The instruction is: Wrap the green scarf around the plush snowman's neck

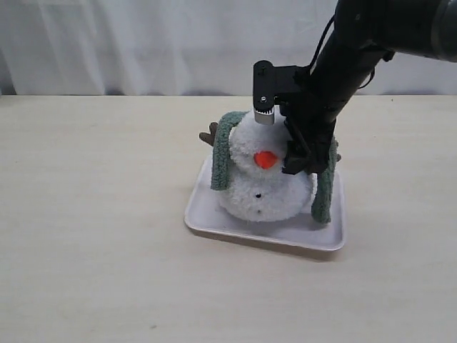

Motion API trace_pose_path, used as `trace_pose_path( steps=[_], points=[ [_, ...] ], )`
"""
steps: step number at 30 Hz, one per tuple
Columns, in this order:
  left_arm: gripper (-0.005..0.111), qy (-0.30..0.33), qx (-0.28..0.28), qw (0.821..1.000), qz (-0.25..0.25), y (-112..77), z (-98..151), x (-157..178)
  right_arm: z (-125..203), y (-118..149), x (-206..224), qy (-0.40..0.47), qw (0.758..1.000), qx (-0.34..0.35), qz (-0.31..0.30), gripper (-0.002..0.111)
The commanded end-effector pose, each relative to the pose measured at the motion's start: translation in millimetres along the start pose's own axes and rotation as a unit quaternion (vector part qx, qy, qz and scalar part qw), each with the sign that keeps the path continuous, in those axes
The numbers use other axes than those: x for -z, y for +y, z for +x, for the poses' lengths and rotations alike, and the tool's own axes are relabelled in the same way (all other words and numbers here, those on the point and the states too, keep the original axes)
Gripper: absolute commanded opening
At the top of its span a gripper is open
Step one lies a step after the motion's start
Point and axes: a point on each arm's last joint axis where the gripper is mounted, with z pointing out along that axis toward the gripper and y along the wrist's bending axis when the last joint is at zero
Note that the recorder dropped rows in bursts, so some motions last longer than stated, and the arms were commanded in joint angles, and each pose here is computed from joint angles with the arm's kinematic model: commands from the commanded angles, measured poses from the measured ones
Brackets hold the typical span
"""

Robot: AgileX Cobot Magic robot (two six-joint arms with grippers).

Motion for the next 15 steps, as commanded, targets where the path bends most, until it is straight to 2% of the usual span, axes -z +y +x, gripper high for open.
trace_pose_path(
  steps=[1,8,15],
  points=[
    [0.000,-0.004,0.002,1.000,-0.002,0.2,0,0,0,4,20,0.001,1.000,-0.010,0.010,0.071],
    [0.000,-0.004,0.002,1.000,-0.002,0.2,0,0,0,5,9,0.001,0.998,-0.057,-0.013,0.071],
    [0.000,-0.004,0.002,1.000,-0.002,0.2,0,0,1,7,16,0.010,0.998,-0.055,-0.013,0.071]
  ],
)
